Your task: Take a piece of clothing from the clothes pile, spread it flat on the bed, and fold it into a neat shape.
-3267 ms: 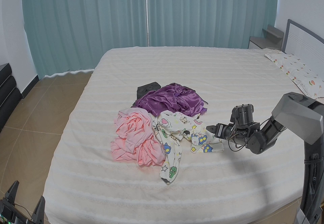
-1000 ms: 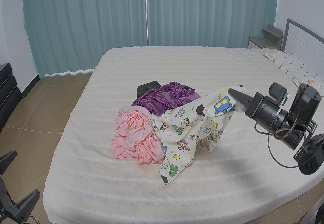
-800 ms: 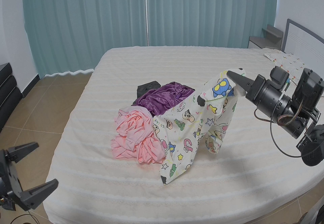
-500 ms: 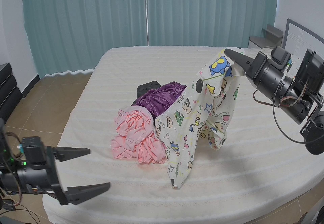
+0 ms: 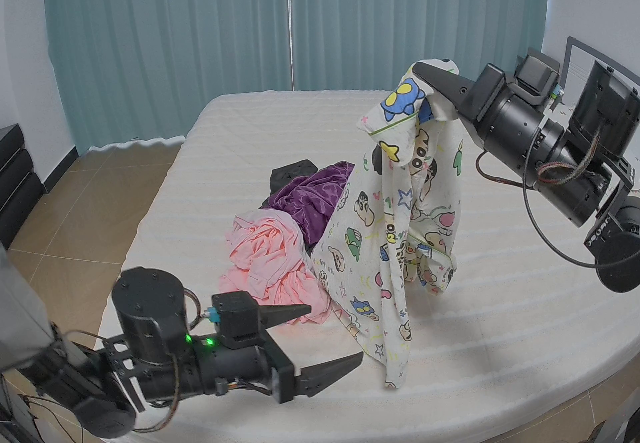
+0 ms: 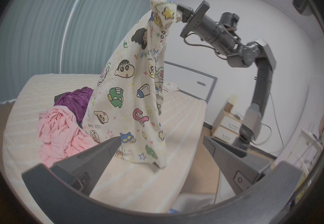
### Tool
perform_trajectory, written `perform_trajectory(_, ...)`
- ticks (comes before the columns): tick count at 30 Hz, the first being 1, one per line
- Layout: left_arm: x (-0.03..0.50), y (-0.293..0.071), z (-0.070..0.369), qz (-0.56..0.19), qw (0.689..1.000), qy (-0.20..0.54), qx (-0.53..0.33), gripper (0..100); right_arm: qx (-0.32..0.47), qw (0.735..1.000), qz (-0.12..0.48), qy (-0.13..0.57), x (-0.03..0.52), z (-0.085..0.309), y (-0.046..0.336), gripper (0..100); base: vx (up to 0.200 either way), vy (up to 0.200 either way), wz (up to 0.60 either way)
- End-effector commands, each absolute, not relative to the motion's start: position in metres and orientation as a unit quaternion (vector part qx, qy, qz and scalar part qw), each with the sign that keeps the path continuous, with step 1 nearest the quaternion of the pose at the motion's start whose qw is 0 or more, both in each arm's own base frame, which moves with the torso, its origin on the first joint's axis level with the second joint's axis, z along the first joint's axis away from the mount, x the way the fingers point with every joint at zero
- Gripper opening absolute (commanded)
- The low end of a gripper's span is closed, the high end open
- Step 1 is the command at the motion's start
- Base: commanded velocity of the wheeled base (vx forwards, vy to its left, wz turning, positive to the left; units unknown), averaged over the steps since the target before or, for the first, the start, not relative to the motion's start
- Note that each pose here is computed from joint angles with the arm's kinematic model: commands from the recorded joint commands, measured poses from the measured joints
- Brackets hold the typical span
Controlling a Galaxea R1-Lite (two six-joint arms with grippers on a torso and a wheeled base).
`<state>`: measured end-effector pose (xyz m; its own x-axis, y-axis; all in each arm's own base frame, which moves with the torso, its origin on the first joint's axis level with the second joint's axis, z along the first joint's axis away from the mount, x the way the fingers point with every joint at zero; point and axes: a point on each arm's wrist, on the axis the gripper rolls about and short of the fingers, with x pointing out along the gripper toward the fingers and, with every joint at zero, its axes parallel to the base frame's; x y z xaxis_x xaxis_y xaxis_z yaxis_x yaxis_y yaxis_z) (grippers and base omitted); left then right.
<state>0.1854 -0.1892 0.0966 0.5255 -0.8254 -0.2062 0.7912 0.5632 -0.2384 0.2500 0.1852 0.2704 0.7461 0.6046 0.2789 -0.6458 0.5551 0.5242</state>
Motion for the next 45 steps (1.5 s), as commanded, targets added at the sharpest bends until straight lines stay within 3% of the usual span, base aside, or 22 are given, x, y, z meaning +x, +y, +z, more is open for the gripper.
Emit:
perform_trajectory(1, 0.177, -0.222, 0.054, -0.449, 0.867, 0.202, -0.072, 100, 0.314, 0.884, 0.347, -0.018, 0.260, 0.264, 0.217, 0, 0.000, 0.000, 0.00)
perform_trajectory(9, 0.189, -0.242, 0.049, -0.394, 0.899, 0.162, -0.097, 100, 0.315, 0.891, 0.326, -0.013, 0.268, 0.262, 0.223, 0, 0.000, 0.000, 0.00)
perform_trajectory(14, 0.217, -0.254, 0.033, -0.292, 0.943, 0.130, -0.096, 100, 0.316, 0.891, 0.326, -0.013, 0.265, 0.263, 0.222, 0, 0.000, 0.000, 0.00)
perform_trajectory(21, 0.226, -0.230, 0.021, -0.242, 0.959, 0.130, -0.062, 100, 0.316, 0.891, 0.327, -0.014, 0.262, 0.265, 0.218, 0, 0.000, 0.000, 0.00)
perform_trajectory(33, 0.246, -0.176, 0.027, -0.307, 0.935, 0.162, -0.066, 100, 0.316, 0.889, 0.332, -0.013, 0.257, 0.267, 0.214, 0, 0.000, 0.000, 0.00)
perform_trajectory(40, 0.251, -0.175, 0.011, -0.405, 0.889, 0.198, -0.076, 100, 0.317, 0.888, 0.333, -0.013, 0.256, 0.267, 0.215, 0, 0.000, 0.000, 0.00)
perform_trajectory(45, 0.275, -0.180, -0.007, -0.416, 0.884, 0.196, -0.082, 100, 0.321, 0.879, 0.352, -0.016, 0.245, 0.273, 0.221, 0, 0.000, 0.000, 0.00)
